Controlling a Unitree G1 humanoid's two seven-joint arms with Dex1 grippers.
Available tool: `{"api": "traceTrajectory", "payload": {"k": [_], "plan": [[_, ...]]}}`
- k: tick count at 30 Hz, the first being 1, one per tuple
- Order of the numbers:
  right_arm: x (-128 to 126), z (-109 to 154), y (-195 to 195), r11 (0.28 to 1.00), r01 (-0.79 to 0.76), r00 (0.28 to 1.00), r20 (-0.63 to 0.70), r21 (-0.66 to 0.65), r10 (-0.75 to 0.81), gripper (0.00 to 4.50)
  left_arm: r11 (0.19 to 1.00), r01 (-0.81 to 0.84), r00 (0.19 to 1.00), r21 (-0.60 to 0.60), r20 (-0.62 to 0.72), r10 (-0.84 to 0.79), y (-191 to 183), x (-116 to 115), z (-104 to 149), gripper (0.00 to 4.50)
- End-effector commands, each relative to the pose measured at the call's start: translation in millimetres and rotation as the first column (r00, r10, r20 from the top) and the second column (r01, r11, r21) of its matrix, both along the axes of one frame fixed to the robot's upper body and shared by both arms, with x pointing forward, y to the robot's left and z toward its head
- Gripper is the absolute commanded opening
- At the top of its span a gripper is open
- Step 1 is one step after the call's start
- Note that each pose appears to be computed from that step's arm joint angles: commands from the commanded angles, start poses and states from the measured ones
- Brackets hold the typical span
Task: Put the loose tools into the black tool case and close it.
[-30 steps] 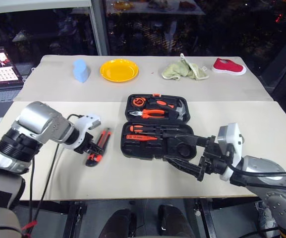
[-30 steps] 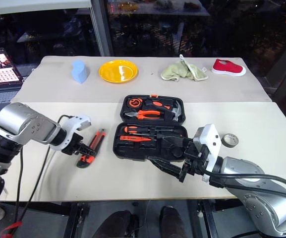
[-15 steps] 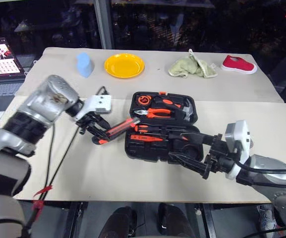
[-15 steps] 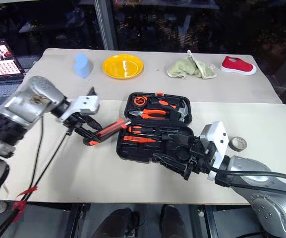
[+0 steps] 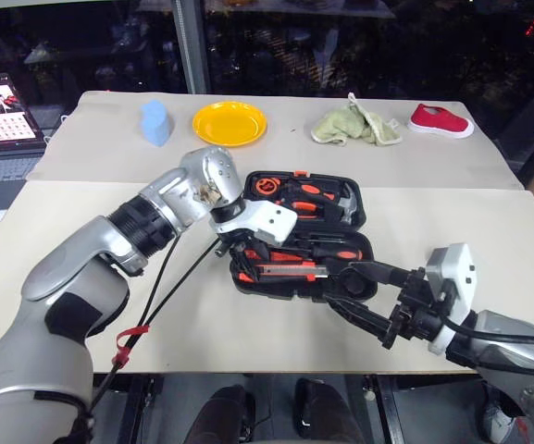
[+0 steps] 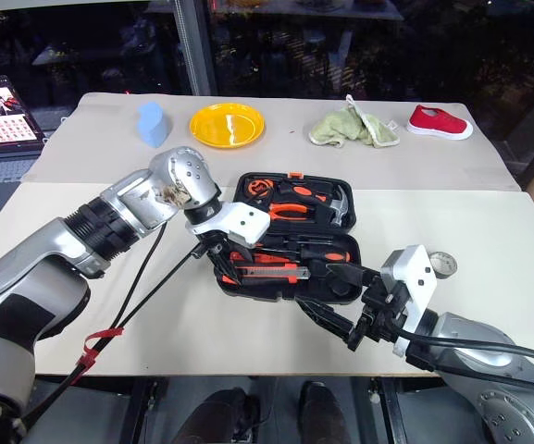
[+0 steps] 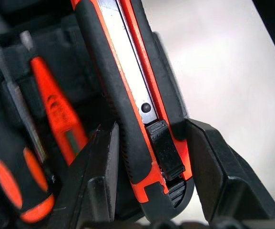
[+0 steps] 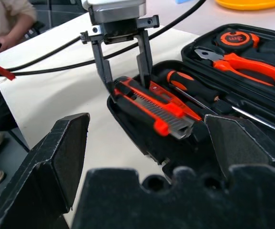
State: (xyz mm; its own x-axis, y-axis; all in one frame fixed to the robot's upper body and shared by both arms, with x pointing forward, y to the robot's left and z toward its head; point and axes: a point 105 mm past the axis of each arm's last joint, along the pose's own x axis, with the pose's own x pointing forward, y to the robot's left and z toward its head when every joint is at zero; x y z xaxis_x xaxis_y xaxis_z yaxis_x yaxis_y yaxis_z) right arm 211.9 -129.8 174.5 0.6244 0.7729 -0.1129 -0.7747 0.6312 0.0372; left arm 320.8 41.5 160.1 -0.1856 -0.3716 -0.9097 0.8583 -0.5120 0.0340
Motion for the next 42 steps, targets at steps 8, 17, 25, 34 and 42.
{"api": "traceTrajectory", "payload": {"k": [8,17,25,34,42], "plan": [[-5,13,4,1.000,0.007,0.998,0.064,0.019,-0.008,4.50,1.000,0.014,1.000,-0.001,0.006,-0.014,-15,3,-6,1.68],[-4,13,4,1.000,0.010,0.998,0.066,0.019,-0.011,4.50,0.999,-0.041,0.999,0.036,0.010,0.040,-6,11,-17,1.68],[-2,13,4,1.000,0.002,0.998,0.062,0.018,-0.003,4.50,0.999,-0.050,0.999,-0.017,-0.006,0.050,-11,7,-7,3.25],[-8,10,5,1.000,-0.005,0.999,0.036,0.020,0.004,4.50,0.964,-0.096,0.993,-0.248,-0.086,0.077,8,-17,60,4.47],[-11,10,-2,1.000,0.004,1.000,0.016,0.003,-0.004,4.50,0.822,-0.214,0.975,-0.528,-0.163,0.149,20,-5,42,3.14]]}}
